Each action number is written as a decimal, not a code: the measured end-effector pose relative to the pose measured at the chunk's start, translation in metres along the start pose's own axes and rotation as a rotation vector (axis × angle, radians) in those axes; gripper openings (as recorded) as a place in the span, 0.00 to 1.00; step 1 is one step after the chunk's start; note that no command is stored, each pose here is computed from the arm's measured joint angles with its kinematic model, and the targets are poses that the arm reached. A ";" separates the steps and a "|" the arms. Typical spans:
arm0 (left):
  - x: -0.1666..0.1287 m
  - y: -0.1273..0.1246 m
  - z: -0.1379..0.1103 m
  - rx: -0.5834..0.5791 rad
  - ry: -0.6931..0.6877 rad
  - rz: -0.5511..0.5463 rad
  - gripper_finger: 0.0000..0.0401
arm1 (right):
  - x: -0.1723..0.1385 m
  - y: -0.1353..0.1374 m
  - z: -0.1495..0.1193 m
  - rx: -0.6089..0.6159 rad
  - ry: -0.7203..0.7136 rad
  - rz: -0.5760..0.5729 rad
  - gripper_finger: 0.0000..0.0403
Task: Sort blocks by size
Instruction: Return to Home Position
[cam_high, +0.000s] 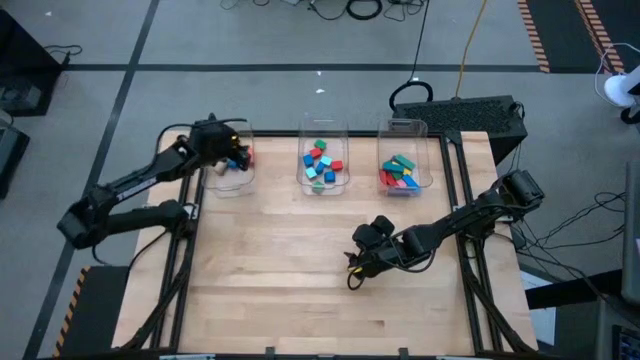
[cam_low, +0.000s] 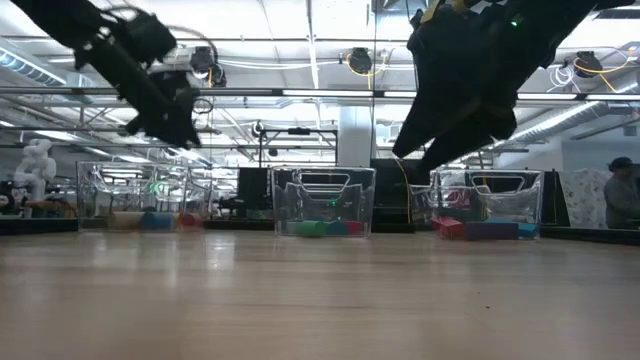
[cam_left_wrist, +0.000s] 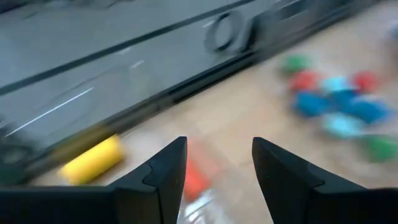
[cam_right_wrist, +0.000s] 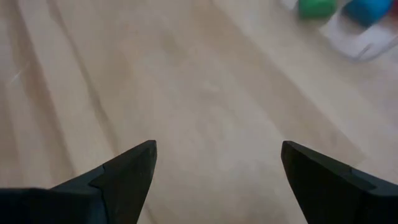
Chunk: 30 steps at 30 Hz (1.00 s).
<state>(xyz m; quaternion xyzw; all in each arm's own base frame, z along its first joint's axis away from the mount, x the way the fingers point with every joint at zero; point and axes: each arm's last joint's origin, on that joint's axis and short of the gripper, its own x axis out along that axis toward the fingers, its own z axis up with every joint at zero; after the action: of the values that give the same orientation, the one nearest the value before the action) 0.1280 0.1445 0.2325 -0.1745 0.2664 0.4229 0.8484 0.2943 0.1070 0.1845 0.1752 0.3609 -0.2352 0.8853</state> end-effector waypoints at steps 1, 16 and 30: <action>-0.006 -0.003 0.002 0.007 -0.025 -0.052 0.46 | -0.001 0.000 0.001 -0.006 -0.014 -0.008 0.82; -0.043 -0.063 0.023 0.141 -0.349 -0.610 0.43 | -0.004 -0.019 0.036 -0.161 -0.192 -0.125 0.70; -0.073 -0.110 0.017 0.383 -0.543 -0.864 0.01 | -0.013 -0.035 0.102 -0.374 -0.413 0.222 0.02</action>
<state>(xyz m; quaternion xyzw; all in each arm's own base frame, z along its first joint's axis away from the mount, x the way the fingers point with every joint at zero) 0.1860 0.0438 0.2973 0.0050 0.0138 0.0095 0.9998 0.3235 0.0330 0.2583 -0.0041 0.1889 -0.0969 0.9772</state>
